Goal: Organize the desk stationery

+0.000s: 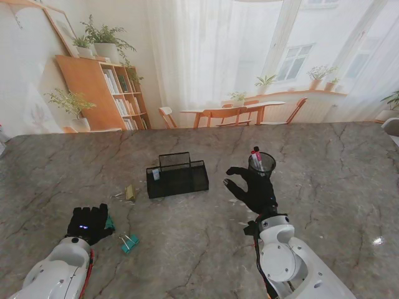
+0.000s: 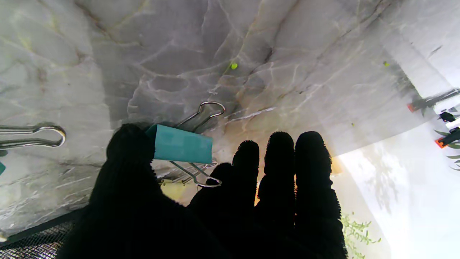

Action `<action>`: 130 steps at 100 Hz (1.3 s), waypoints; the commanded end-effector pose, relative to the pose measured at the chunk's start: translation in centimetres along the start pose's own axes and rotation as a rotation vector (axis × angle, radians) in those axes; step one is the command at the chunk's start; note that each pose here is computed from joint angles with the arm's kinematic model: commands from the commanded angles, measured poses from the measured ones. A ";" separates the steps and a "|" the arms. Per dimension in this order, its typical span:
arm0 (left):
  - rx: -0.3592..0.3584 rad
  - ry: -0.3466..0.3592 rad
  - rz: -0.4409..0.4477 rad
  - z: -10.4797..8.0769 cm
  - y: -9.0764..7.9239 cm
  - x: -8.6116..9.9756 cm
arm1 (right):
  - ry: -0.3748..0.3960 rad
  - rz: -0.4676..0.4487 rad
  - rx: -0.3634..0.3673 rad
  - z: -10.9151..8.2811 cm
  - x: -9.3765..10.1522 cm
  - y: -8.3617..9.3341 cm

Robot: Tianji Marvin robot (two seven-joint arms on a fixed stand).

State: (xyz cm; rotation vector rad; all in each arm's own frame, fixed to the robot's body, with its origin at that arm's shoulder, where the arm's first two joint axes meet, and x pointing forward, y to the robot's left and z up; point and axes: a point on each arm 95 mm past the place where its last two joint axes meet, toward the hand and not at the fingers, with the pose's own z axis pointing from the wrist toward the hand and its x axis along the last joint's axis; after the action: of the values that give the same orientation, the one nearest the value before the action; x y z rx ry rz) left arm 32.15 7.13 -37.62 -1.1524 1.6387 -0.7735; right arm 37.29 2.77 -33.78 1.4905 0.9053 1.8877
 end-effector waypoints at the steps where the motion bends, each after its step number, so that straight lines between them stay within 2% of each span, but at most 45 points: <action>1: -0.025 -0.003 0.005 0.1 1.0 0.2 | -0.004 0.004 0.012 0.0 0.0 -0.2; 46: -0.075 -0.015 -0.005 0.9 2.3 2.1 | -0.012 0.009 -0.003 -0.1 0.0 0.0; 69: -0.087 -0.034 -0.019 1.1 2.8 2.5 | -0.017 0.003 -0.018 -0.3 0.0 0.2; 99: -0.042 -0.015 -0.061 1.4 2.9 2.4 | -0.017 0.002 -0.013 -0.3 0.0 0.2; 130: 0.016 -0.015 -0.137 0.9 2.7 1.8 | -0.017 0.000 -0.013 -0.2 0.0 0.2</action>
State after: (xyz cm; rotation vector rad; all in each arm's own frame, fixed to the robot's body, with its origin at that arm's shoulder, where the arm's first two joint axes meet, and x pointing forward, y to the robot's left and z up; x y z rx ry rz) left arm 33.65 6.06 -38.36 -1.2047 1.4975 -0.9023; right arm 37.11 2.47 -33.56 1.4870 0.8702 1.8770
